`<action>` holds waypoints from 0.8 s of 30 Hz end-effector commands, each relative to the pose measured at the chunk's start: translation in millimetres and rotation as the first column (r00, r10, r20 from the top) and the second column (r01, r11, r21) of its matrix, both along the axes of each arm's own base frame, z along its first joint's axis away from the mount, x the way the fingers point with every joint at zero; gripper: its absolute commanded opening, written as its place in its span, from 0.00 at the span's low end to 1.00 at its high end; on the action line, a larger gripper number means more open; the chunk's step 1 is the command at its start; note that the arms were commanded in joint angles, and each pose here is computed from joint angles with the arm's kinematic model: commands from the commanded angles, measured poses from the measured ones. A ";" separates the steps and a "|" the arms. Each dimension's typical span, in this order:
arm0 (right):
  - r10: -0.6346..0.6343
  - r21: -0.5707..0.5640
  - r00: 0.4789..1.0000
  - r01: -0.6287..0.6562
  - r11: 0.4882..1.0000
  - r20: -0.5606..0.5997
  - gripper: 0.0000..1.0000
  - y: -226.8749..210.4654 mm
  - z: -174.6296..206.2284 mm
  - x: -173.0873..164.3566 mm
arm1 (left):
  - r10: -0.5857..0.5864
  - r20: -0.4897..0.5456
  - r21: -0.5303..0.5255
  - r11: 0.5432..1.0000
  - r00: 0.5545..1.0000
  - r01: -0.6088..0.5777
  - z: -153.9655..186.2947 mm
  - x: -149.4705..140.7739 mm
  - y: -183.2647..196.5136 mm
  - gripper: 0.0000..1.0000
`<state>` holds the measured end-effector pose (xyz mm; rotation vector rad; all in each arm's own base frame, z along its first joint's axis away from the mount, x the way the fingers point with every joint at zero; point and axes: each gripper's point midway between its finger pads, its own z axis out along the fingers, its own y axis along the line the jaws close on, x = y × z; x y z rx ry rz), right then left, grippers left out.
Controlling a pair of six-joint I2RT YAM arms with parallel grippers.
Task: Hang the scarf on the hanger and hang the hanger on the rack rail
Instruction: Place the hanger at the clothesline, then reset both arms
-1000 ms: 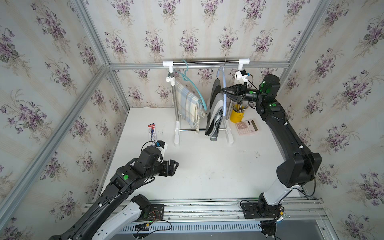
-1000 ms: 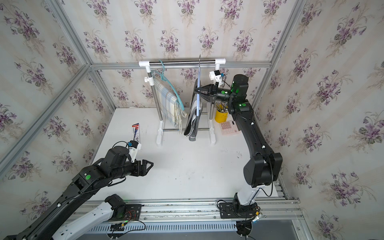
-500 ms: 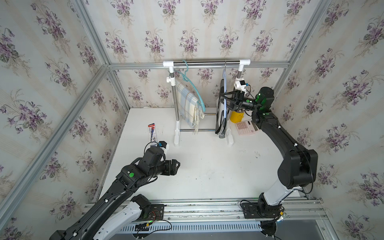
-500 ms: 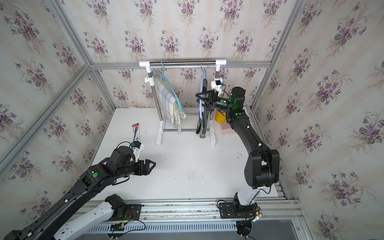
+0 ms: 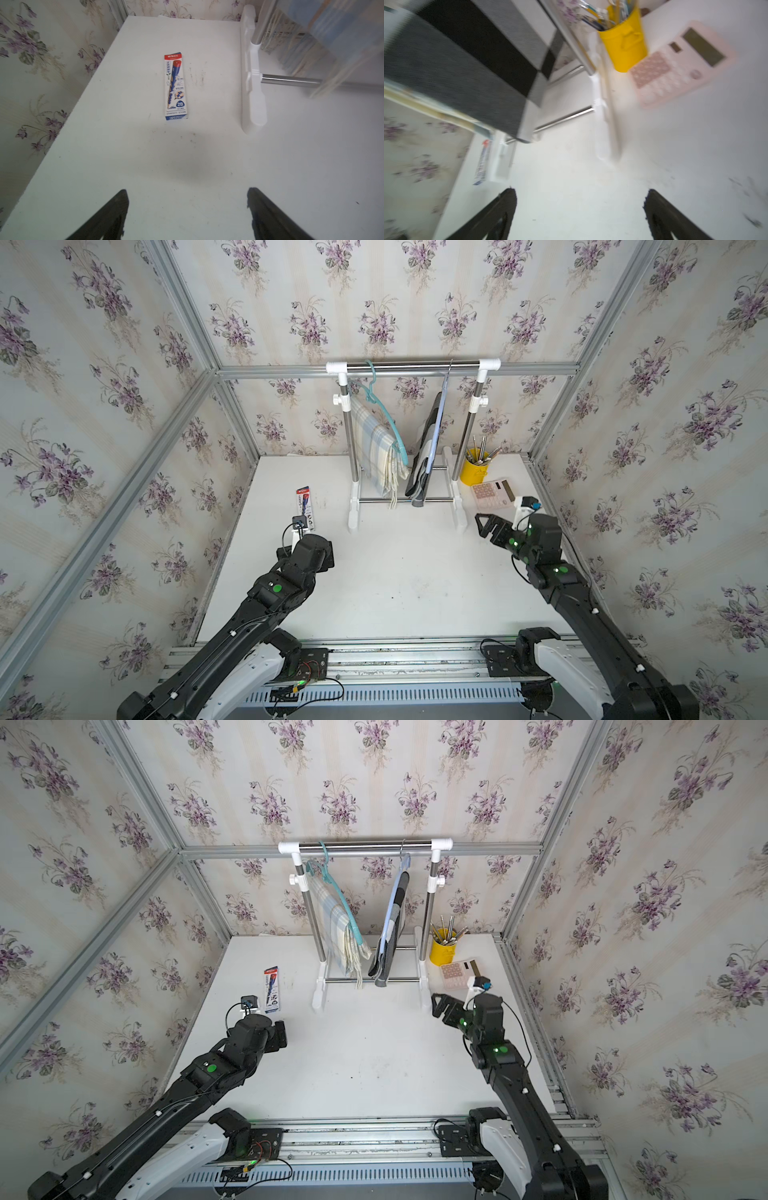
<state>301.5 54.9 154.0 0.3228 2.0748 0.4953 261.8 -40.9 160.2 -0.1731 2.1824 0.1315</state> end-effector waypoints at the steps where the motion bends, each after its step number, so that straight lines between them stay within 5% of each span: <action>1: -0.162 -0.215 0.967 0.204 0.955 0.199 1.00 -47.0 3.0 2.2 | 0.068 0.161 0.065 0.995 0.985 -0.079 20.9 29.3 22.8 0.90; 6: -0.258 -0.288 0.882 0.385 0.877 0.393 1.00 -76.9 2.7 4.1 | 0.091 0.278 0.126 0.983 0.956 -0.130 -4.4 54.6 55.9 0.96; 11: -0.303 -0.350 0.864 0.451 0.821 0.403 1.00 -86.0 -16.4 45.1 | 0.148 0.354 -0.158 0.983 0.923 -0.097 -31.8 92.0 86.4 0.92; 12: -0.279 -0.403 0.876 0.438 0.803 0.394 0.99 -82.5 -16.0 58.8 | 0.136 0.277 -0.219 0.973 0.951 -0.076 -36.9 106.5 90.8 0.89; 13: -0.289 -0.394 0.863 0.457 0.797 0.415 1.00 -85.6 -17.7 63.5 | 0.128 0.167 -0.218 0.972 0.978 -0.090 -48.9 109.3 95.7 0.88; 16: -0.179 -0.408 0.897 0.352 0.843 0.405 0.88 -68.8 -24.5 72.9 | 0.051 0.295 -0.144 0.990 0.954 -0.009 -43.3 117.8 92.4 0.87; 18: -0.186 -0.347 0.854 0.384 0.856 0.486 0.95 -75.8 -16.5 59.8 | 0.025 0.283 -0.136 0.991 0.959 0.014 -44.2 124.2 89.0 0.87; 19: -0.163 -0.375 0.898 0.328 0.867 0.409 0.94 -71.2 -29.8 65.6 | -0.018 0.252 -0.129 0.990 0.967 0.052 -46.1 124.2 80.6 0.87; 22: -0.129 -0.370 0.884 0.316 0.873 0.450 0.96 -64.9 -21.5 63.2 | -0.243 0.312 -0.031 0.964 0.919 0.265 -61.9 119.2 36.5 0.83; 23: -0.164 -0.366 0.883 0.343 0.865 0.440 0.97 -70.9 -25.2 63.8 | -0.295 0.387 0.012 0.949 0.874 0.315 -57.0 120.0 26.6 0.98; 24: -0.170 -0.366 0.869 0.363 0.857 0.465 0.96 -72.8 -20.8 63.6 | -0.294 0.362 -0.001 0.949 0.885 0.315 -59.8 118.0 26.3 0.99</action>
